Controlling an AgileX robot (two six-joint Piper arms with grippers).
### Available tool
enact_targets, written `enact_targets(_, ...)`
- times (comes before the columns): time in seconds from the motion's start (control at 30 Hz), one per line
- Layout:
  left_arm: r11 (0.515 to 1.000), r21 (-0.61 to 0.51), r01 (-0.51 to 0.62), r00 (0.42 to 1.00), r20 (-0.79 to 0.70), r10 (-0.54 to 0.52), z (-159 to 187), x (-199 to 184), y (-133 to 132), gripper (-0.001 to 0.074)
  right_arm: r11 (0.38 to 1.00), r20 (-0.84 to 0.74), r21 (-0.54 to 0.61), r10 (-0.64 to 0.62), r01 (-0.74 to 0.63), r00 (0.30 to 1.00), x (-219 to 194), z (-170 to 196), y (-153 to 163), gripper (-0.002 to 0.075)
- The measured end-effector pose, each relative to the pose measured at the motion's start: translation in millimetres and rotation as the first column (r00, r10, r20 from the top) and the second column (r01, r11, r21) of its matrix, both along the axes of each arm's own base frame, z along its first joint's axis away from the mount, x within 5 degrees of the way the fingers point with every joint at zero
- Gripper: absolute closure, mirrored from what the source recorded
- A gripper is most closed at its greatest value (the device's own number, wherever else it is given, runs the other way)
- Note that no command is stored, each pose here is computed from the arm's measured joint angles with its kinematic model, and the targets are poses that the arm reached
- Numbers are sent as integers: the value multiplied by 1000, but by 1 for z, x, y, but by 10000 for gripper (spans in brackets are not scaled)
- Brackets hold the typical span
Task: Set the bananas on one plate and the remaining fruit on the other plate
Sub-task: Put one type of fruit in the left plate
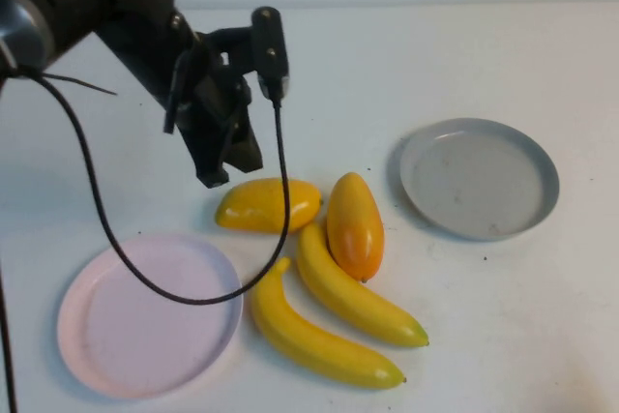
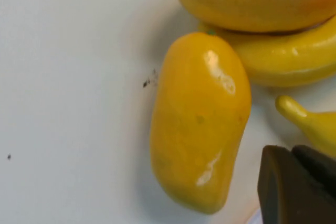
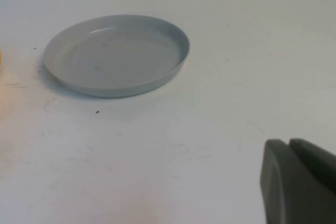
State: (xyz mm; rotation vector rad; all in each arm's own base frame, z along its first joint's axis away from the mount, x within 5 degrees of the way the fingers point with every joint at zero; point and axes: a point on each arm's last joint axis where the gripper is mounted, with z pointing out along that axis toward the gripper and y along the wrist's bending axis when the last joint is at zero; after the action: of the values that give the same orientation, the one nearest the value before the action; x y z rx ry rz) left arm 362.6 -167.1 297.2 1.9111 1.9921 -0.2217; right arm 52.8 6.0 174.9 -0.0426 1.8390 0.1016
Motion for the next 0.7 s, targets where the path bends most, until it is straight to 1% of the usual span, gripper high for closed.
enact_targets(0.1, 997, 43, 65, 998, -5, -65, -11, -2, -18, 710, 1000, 0, 0, 0, 0, 1000, 0, 0, 0, 743)
enact_targets(0.17, 990, 77, 115, 993, -13, -115, -19, -5, -31, 626, 1000, 0, 0, 0, 0, 1000, 0, 0, 0, 743)
enact_targets(0.27, 985, 86, 152, 988, -2, -153, -25, -8, -45, 415, 1000, 0, 0, 0, 0, 1000, 0, 0, 0, 743)
enact_targets(0.3, 985, 83, 154, 988, 8, -155, -28, -7, -47, 312, 1000, 0, 0, 0, 0, 1000, 0, 0, 0, 743)
enact_targets(0.33, 985, 79, 154, 987, 22, -157, -28, -5, -50, 231, 1000, 0, 0, 0, 0, 1000, 0, 0, 0, 743)
enact_targets(0.4, 986, 74, 147, 988, 38, -150, -32, -2, -52, 129, 1000, 0, 0, 0, 0, 1000, 0, 0, 0, 743)
enact_targets(0.43, 987, 75, 145, 988, 44, -148, -34, 0, -52, 99, 1000, 0, 0, 0, 0, 1000, 0, 0, 0, 743)
enact_targets(0.5, 986, 80, 145, 988, 43, -149, -40, 2, -53, 70, 1000, 0, 0, 0, 0, 1000, 0, 0, 0, 743)
enact_targets(0.7, 982, 115, 150, 986, 51, -156, -56, 10, -54, 66, 1000, 0, 0, 0, 0, 1000, 0, 0, 0, 743)
